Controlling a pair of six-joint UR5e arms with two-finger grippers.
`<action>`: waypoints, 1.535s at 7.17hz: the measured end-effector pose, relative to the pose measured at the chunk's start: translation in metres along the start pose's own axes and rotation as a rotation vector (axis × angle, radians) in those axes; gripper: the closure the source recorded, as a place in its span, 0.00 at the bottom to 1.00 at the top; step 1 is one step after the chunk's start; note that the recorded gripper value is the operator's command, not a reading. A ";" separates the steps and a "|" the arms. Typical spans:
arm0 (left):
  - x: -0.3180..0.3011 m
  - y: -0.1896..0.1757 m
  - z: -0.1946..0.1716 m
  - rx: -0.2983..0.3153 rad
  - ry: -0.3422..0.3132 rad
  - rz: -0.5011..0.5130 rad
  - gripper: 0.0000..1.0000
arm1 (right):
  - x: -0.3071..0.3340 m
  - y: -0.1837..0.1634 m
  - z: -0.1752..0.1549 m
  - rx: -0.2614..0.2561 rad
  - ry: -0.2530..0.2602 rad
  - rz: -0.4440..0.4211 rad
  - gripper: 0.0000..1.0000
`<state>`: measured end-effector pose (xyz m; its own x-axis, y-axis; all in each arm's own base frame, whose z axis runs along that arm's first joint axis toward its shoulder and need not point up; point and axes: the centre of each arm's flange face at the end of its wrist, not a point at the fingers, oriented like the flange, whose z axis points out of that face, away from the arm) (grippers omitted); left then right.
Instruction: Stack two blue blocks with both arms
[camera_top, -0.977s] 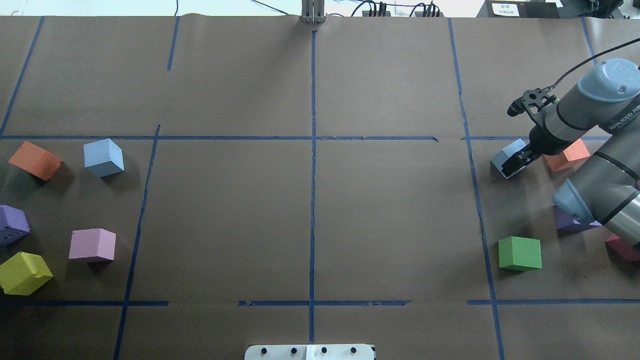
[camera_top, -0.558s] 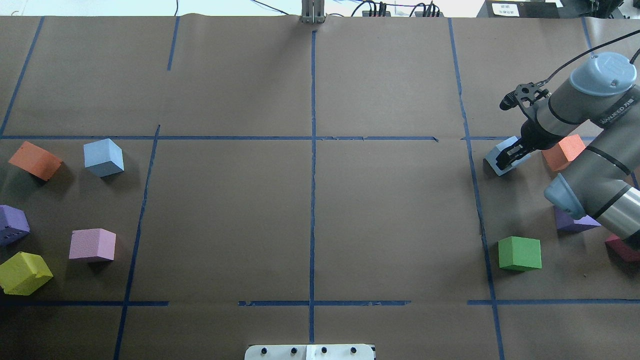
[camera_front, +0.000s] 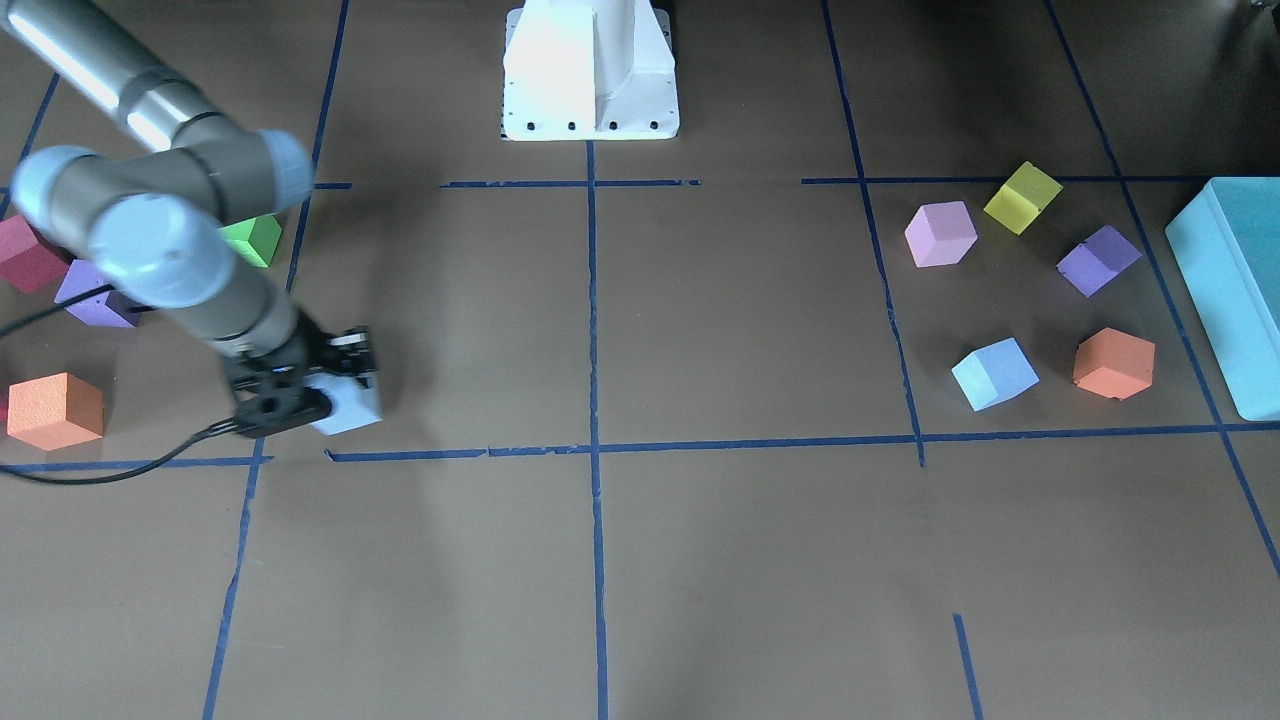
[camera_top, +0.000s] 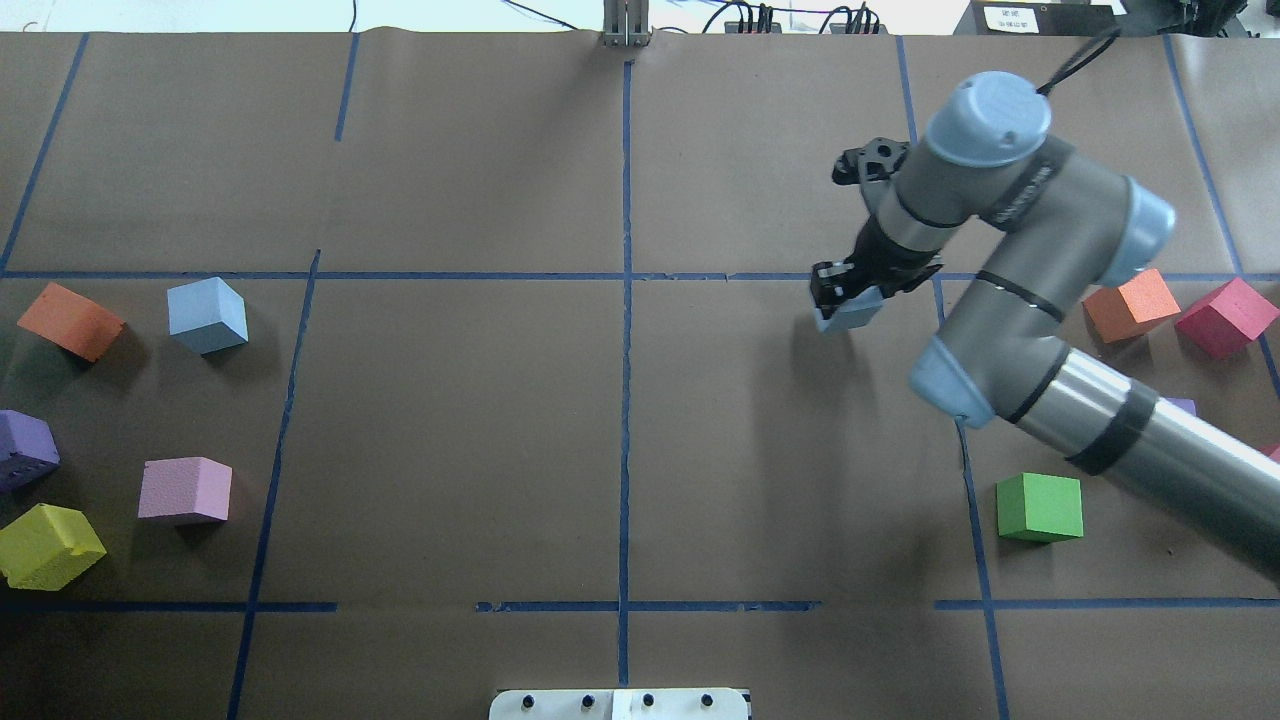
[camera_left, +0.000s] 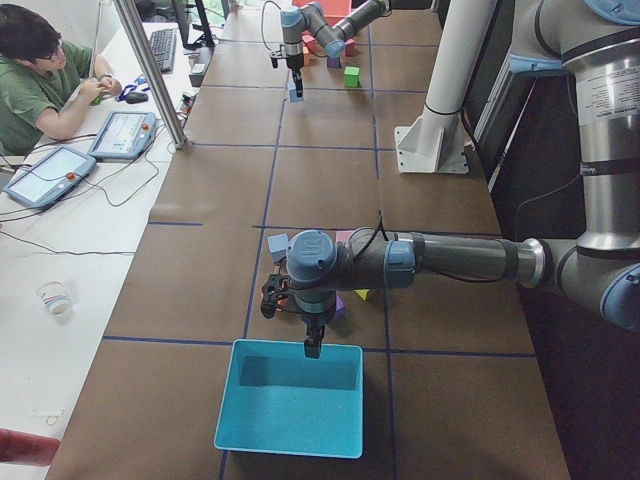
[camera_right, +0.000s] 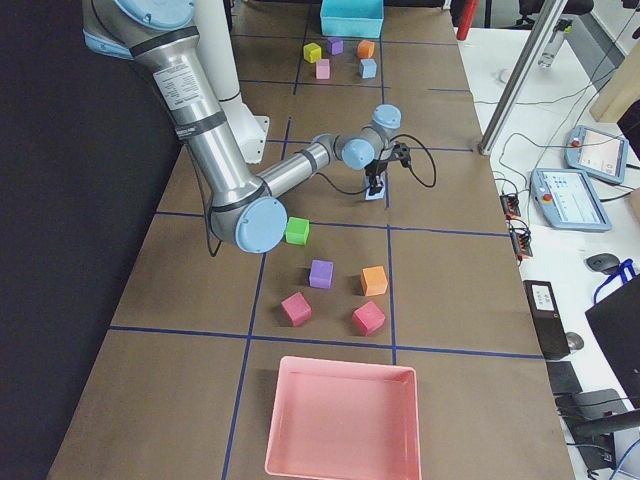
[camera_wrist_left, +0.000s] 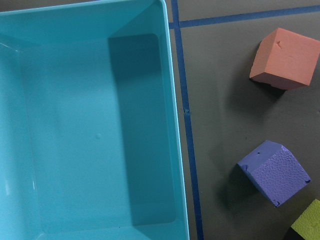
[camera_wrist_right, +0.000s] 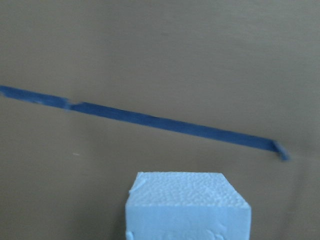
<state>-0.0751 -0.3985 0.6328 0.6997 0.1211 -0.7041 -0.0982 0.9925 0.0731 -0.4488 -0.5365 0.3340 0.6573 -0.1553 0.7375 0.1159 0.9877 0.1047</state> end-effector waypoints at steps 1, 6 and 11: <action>0.000 0.000 0.001 -0.001 0.000 0.002 0.00 | -0.077 -0.001 0.003 0.019 -0.002 0.099 0.56; 0.000 0.000 0.003 -0.006 0.001 0.001 0.00 | -0.246 -0.004 0.032 0.039 0.026 0.262 0.40; 0.000 0.000 0.003 -0.006 0.001 -0.001 0.00 | -0.238 -0.005 0.041 0.054 0.055 0.225 0.00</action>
<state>-0.0734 -0.3985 0.6347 0.6991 0.1204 -0.7048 -0.1022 0.9924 0.0681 -0.6364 -0.5033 0.1855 0.7018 0.0696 0.7090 -0.0773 0.9968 -0.0213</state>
